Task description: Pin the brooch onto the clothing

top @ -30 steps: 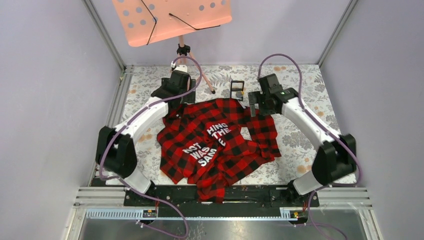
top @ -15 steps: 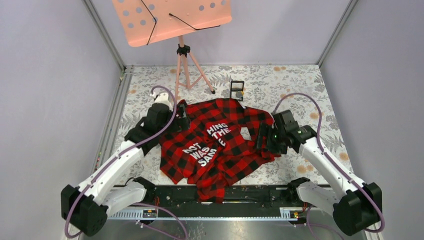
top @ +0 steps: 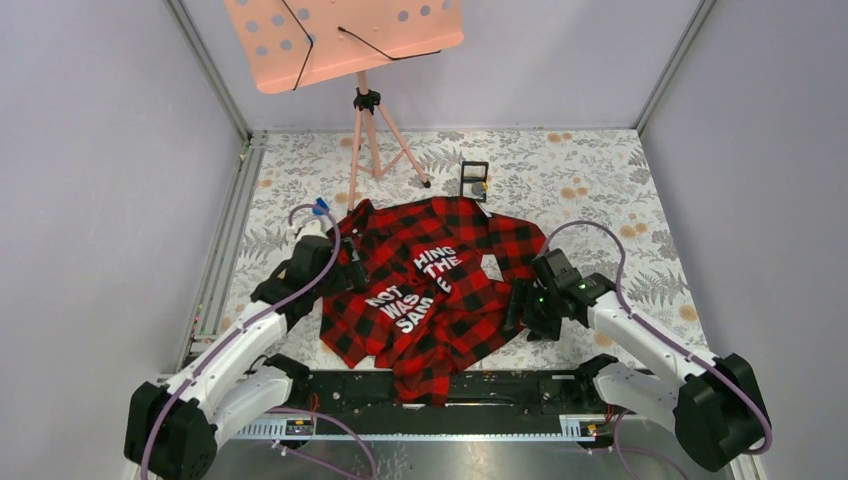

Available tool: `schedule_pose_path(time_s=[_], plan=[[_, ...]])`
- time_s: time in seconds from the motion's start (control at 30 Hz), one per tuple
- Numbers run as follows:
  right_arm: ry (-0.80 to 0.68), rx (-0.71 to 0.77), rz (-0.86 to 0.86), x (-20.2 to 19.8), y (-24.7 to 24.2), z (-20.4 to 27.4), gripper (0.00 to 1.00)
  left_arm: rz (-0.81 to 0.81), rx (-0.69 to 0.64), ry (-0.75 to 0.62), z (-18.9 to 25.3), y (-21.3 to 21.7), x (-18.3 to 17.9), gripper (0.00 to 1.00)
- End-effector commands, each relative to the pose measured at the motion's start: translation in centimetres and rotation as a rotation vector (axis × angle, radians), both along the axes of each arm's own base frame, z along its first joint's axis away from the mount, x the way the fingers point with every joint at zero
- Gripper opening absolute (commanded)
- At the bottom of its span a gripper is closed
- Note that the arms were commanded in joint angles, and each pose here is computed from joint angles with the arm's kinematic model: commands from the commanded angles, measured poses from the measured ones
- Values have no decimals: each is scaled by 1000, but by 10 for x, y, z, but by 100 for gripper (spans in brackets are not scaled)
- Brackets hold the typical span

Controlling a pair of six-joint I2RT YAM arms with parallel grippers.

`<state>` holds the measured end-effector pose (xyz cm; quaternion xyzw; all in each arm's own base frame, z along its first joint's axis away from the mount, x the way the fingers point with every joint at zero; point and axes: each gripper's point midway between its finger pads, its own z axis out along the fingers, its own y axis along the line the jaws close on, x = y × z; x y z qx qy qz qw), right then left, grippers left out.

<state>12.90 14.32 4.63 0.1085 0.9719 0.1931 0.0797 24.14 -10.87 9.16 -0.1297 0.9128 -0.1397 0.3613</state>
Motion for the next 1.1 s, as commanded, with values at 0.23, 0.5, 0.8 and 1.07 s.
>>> schedule_pose_path(time_s=[0.23,0.5,0.8,1.07], plan=[[-51,-5,-14,17,25,-18,71,178,-53,20,-17,31,-12,99],[-97,-58,-14,32,22,-25,48,170,-121,68,-41,23,-16,73],[-213,-456,-10,56,-51,6,0,246,-85,54,-45,41,-14,14],[-177,-555,-96,79,-91,24,0,302,-75,16,-35,58,-18,11]])
